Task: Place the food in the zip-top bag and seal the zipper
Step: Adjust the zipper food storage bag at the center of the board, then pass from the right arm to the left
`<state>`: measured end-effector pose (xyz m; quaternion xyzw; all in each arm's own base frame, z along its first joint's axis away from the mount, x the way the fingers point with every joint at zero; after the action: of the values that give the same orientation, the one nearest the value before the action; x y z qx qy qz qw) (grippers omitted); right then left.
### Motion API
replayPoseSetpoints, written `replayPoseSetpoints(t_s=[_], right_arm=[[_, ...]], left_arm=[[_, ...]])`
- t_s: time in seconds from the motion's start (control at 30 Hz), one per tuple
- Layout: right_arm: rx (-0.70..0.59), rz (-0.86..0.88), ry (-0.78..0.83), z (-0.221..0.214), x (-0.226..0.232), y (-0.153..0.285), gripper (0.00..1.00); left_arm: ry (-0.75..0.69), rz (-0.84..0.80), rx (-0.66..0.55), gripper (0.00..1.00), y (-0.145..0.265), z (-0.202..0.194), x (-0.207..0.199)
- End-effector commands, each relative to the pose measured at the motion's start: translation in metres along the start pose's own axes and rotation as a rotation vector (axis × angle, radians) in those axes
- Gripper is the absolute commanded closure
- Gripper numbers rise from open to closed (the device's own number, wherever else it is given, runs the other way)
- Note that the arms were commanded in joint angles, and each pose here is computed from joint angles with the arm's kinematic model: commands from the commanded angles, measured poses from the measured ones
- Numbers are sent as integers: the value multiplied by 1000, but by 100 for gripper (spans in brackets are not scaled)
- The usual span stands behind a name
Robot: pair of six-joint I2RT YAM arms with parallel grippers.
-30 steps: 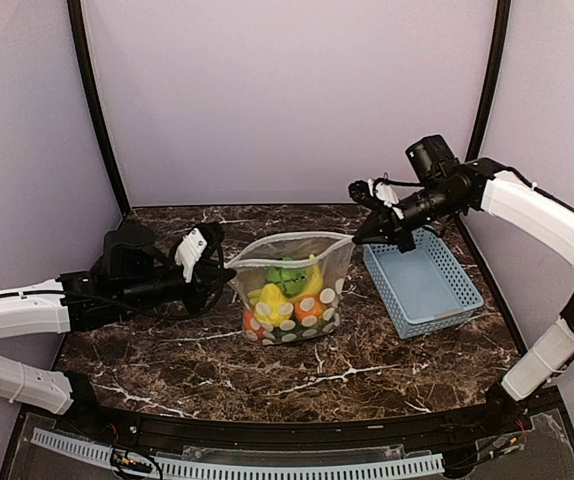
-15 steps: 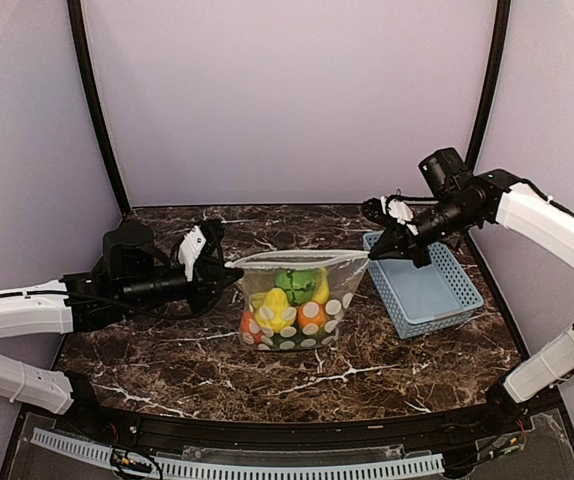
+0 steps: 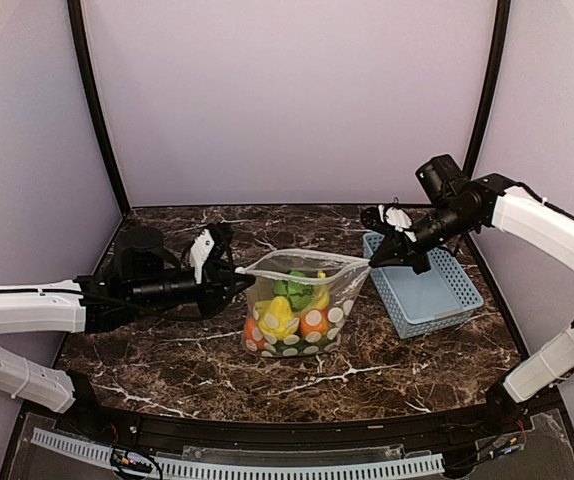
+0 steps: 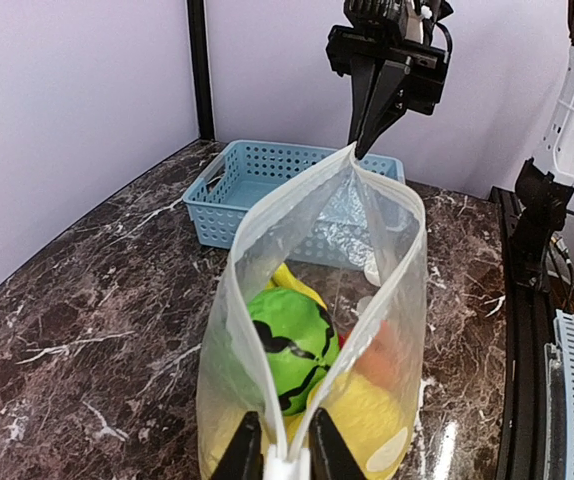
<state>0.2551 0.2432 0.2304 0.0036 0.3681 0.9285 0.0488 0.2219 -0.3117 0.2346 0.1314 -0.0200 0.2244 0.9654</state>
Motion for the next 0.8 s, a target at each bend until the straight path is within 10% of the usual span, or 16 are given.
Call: replayPoseSetpoints(t_s=[0.0, 0.33, 0.77], right_arm=[[-2, 10, -19, -5, 0, -3, 100], [-18, -3, -18, -3, -1, 2, 100], [-23, -6, -26, -2, -1, 4, 100]], left_arm=[[30, -59, -70, 79, -4, 4, -8], [-4, -5, -114, 64, 9, -3, -5], [11, 49, -178, 83, 14, -11, 0]])
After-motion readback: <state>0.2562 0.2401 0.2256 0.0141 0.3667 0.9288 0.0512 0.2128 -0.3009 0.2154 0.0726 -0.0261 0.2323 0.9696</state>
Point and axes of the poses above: each gripper's point midway between its finger pads, its own y axis back along the fingers, its own x axis along the line the jaws close on, z = x × y, the point moved 1 cm from there along y, back along the fingers, and after that the axes turned 6 degrees about -y, right-handed, at the moved point
